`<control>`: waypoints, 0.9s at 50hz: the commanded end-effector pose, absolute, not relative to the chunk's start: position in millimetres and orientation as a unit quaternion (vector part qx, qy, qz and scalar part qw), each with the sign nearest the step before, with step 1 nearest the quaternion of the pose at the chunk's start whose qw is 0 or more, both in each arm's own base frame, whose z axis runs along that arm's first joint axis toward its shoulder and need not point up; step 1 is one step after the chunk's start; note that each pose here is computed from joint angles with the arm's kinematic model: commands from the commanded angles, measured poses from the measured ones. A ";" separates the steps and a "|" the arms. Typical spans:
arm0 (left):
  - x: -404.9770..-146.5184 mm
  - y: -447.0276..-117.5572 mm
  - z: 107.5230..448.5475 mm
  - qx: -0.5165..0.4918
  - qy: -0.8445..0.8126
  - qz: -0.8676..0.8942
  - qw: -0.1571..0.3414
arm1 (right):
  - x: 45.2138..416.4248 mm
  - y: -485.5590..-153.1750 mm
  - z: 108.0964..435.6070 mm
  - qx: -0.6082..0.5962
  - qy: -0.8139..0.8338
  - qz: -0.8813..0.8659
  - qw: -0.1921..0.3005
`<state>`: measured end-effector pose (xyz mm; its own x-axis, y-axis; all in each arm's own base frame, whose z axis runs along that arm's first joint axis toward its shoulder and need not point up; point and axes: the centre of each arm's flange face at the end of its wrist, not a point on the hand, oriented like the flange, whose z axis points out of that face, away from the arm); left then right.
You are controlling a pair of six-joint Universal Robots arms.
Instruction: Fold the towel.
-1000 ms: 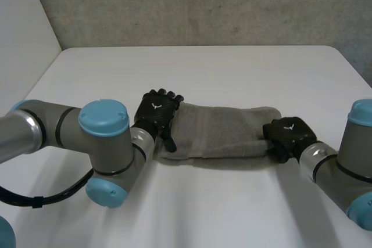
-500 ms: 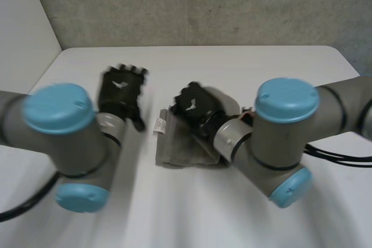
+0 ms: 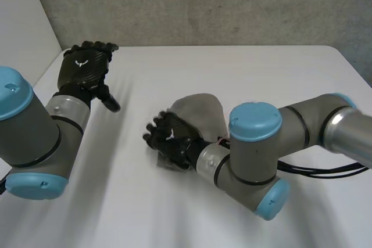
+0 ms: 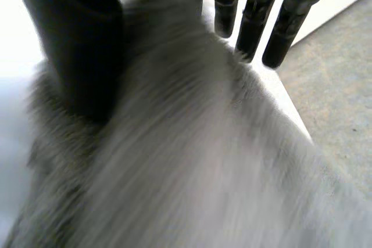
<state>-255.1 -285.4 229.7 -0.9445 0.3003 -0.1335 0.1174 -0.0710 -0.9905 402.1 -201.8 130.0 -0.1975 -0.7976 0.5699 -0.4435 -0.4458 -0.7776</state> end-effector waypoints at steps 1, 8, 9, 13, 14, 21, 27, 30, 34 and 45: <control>-262.8 -291.9 241.8 -0.144 -0.644 0.746 0.095 | 372.8 -208.3 206.1 -0.482 0.576 -0.621 0.225; -292.4 -284.4 241.7 -0.179 -0.617 0.742 0.189 | 319.1 -256.1 220.5 -0.320 0.683 -0.616 0.227; -292.5 -284.4 241.7 -0.179 -0.617 0.742 0.190 | 311.7 -261.2 218.2 -0.297 0.700 -0.608 0.228; -316.4 -278.0 226.0 -0.196 -0.625 0.717 0.239 | 301.6 -268.4 213.2 -0.269 0.723 -0.594 0.228; -316.5 -278.0 226.0 -0.196 -0.625 0.717 0.240 | 297.9 -272.5 212.6 -0.260 0.727 -0.593 0.227; -351.2 -266.4 188.4 -0.232 -0.645 0.679 0.263 | 296.9 -280.3 202.0 -0.254 0.737 -0.586 0.221; -355.8 -264.1 158.8 -0.247 -0.678 0.644 0.254 | 303.9 -288.9 170.9 -0.256 0.758 -0.557 0.221; -356.0 -264.3 140.5 -0.259 -0.698 0.622 0.242 | 305.6 -291.2 155.5 -0.258 0.769 -0.542 0.220; -354.4 -263.1 119.4 -0.283 -0.721 0.595 0.215 | 307.6 -295.4 141.4 -0.260 0.776 -0.531 0.218; -346.6 -258.0 127.2 -0.292 -0.740 0.577 0.184 | 313.2 -291.8 149.3 -0.319 0.763 -0.531 0.182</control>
